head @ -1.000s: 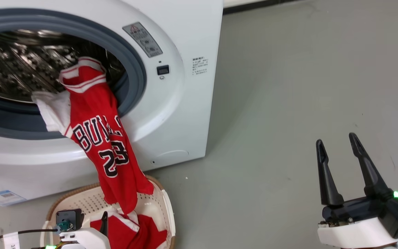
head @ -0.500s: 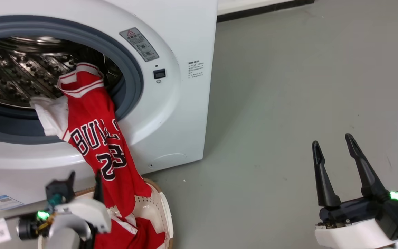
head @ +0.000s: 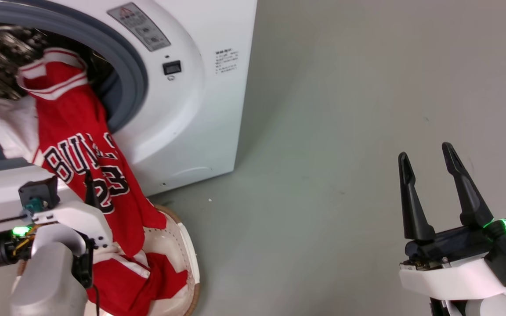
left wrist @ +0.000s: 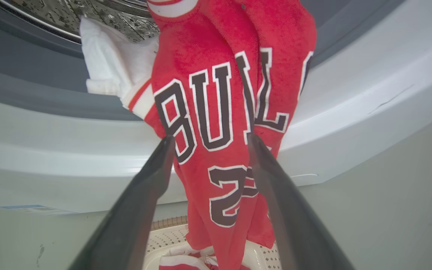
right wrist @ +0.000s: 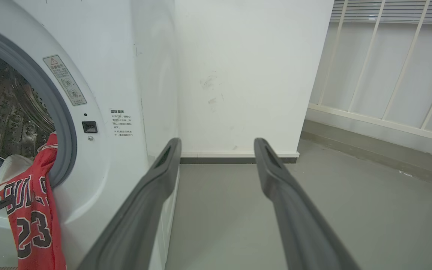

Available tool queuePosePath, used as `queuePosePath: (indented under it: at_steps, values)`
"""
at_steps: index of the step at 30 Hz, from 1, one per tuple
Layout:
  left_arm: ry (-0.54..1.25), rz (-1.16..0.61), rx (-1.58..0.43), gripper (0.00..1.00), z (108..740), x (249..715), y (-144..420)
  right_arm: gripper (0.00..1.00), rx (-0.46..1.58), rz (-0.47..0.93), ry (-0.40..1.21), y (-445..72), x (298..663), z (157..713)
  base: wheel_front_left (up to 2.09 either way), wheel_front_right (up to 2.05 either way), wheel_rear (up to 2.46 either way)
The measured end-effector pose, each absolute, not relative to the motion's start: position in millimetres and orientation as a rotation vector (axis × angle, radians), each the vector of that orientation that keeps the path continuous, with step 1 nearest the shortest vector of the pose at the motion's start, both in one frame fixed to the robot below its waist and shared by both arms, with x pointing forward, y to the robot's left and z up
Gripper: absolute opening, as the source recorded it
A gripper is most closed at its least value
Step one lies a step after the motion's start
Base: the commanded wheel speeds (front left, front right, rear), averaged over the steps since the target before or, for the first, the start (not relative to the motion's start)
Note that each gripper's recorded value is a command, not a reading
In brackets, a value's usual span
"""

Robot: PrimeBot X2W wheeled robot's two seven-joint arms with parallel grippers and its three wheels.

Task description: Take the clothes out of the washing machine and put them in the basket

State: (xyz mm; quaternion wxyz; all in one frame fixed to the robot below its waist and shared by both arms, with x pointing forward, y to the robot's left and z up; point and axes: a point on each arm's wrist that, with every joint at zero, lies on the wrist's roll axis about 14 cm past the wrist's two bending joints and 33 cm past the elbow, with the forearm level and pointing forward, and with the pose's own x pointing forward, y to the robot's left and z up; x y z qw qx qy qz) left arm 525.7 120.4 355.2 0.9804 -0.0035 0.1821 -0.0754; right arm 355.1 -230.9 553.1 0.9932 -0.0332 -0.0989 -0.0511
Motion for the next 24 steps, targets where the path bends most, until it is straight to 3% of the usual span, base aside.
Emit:
queuePosePath:
  at_steps: [23, 24]
  values:
    - [0.471, -0.121, 0.001, 1.0, 296, 573, 116, 1.0, -0.084, -0.141, -0.109, -246, 378, 525, 0.0, 0.0, 0.0]
    - [0.473, -0.119, -0.001, 0.04, 295, 573, 116, 1.0, -0.083, -0.141, -0.108, -246, 378, 524, 0.0, 0.0, 0.0]
